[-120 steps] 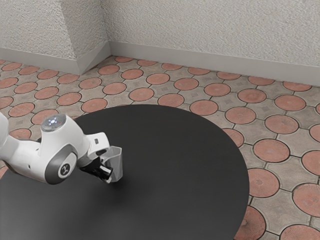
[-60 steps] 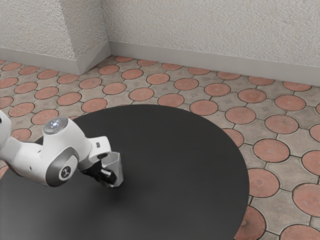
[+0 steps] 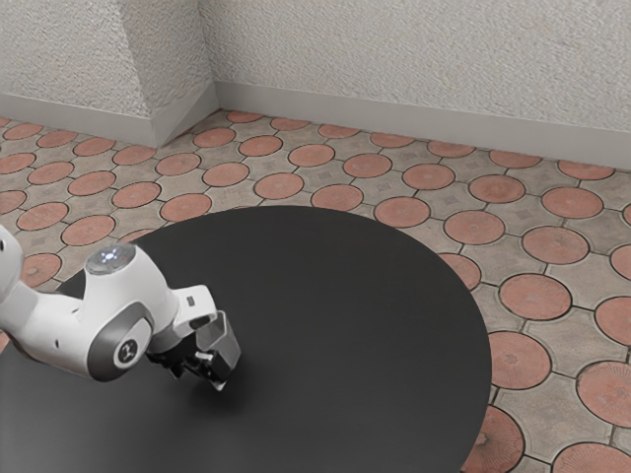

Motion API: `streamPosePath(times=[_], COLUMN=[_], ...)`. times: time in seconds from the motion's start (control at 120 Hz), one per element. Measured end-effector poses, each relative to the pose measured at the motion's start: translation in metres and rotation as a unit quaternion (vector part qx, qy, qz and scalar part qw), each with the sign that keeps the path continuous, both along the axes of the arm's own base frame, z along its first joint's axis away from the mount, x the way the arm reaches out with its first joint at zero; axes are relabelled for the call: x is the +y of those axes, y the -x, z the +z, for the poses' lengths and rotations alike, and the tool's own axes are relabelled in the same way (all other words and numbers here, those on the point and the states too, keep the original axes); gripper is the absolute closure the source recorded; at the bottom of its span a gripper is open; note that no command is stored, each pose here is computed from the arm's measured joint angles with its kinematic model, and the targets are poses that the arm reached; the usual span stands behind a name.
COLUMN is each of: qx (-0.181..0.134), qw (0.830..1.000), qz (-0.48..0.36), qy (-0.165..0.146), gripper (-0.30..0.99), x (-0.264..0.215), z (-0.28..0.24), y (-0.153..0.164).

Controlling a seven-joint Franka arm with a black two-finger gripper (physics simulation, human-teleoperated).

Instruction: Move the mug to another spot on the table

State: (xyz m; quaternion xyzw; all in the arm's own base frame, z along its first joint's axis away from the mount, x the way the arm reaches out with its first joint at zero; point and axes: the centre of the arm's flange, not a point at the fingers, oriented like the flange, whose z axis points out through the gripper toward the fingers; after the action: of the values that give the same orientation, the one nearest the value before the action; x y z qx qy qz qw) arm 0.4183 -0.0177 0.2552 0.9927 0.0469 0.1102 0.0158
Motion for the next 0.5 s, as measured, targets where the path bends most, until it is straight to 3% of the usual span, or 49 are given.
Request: streamPosePath(times=[0.5], qx=[-0.004], qw=[1.0], qz=[-0.002], qy=[-0.003], gripper=[0.0], x=[-0.019], z=[0.007], y=[0.004])
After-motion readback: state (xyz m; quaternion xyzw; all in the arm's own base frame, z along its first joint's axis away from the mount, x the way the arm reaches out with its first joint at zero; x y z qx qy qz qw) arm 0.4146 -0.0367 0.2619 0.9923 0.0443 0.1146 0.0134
